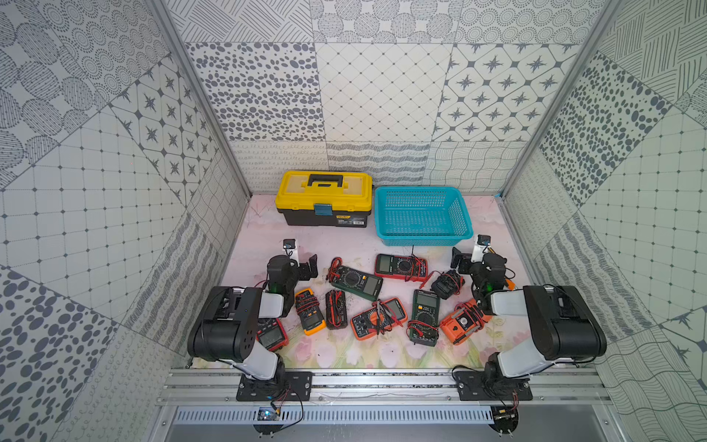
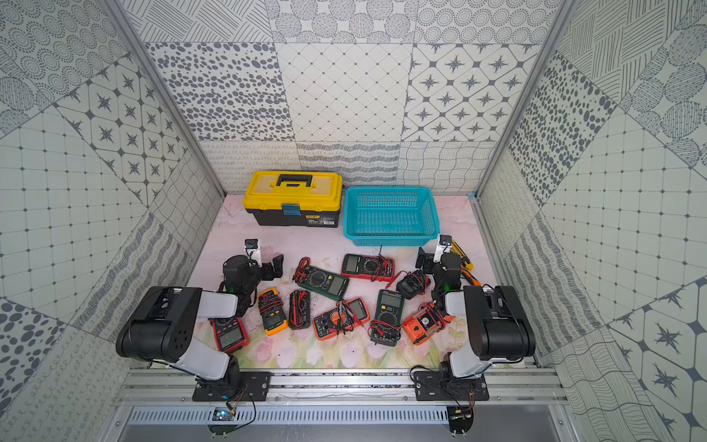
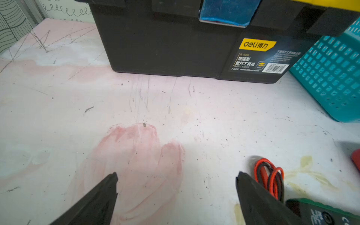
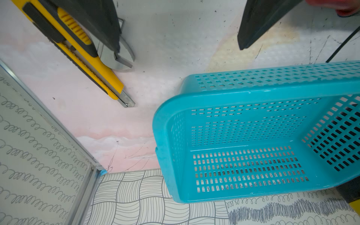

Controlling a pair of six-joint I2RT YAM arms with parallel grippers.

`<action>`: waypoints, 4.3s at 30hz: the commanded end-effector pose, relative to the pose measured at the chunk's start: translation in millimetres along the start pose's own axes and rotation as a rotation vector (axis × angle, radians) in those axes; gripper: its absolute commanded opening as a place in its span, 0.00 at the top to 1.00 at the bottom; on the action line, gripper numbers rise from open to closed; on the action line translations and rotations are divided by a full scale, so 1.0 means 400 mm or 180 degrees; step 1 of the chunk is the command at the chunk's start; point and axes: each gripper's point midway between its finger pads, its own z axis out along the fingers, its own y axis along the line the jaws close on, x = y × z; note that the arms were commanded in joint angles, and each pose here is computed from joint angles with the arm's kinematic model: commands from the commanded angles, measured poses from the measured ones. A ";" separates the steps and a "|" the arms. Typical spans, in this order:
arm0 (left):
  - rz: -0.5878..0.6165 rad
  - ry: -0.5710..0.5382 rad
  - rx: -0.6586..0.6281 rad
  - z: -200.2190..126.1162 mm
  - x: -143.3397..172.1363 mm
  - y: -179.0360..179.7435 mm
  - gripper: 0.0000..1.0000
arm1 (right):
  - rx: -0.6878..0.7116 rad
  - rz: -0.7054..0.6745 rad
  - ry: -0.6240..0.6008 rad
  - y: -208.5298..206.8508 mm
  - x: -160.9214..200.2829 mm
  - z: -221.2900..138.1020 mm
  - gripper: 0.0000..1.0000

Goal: Put the multimeter into the basket
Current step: Pick up the multimeter from the center of the board.

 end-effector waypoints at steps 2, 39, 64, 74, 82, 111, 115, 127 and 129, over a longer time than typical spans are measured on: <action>0.0031 -0.0046 0.0049 0.004 -0.012 -0.006 0.01 | 0.0006 -0.0039 -0.0107 0.004 -0.027 0.004 0.02; 0.0051 -0.0073 0.0122 -0.001 -0.015 -0.016 0.01 | 0.0150 0.0018 -0.0199 -0.015 -0.060 -0.025 0.02; -0.0530 -0.0509 0.0086 -0.182 -0.204 -0.061 0.01 | 0.1035 0.0782 0.0690 -0.086 -0.049 -0.306 0.01; -0.0744 -0.0420 0.0401 -0.201 -0.260 -0.190 0.01 | 0.0927 0.0840 0.1706 0.037 0.036 -0.382 0.03; -0.0849 -0.0472 0.0569 -0.208 -0.304 -0.217 0.01 | 0.0826 0.1631 0.2472 0.132 0.130 -0.365 0.07; -0.0463 -0.0267 0.0535 -0.168 -0.256 -0.221 0.01 | 0.1910 0.1987 0.3413 0.062 0.226 -0.521 0.02; -0.0438 -0.0265 0.0532 -0.167 -0.254 -0.221 0.01 | 0.1979 0.2061 0.3521 0.060 0.264 -0.541 0.02; -0.0482 -0.0228 0.0598 -0.158 -0.246 -0.230 0.01 | 0.1682 0.2301 0.3398 0.104 0.346 -0.435 0.02; -0.0482 -0.0235 0.0596 -0.159 -0.248 -0.230 0.01 | 0.1688 0.2281 0.3380 0.102 0.355 -0.422 0.02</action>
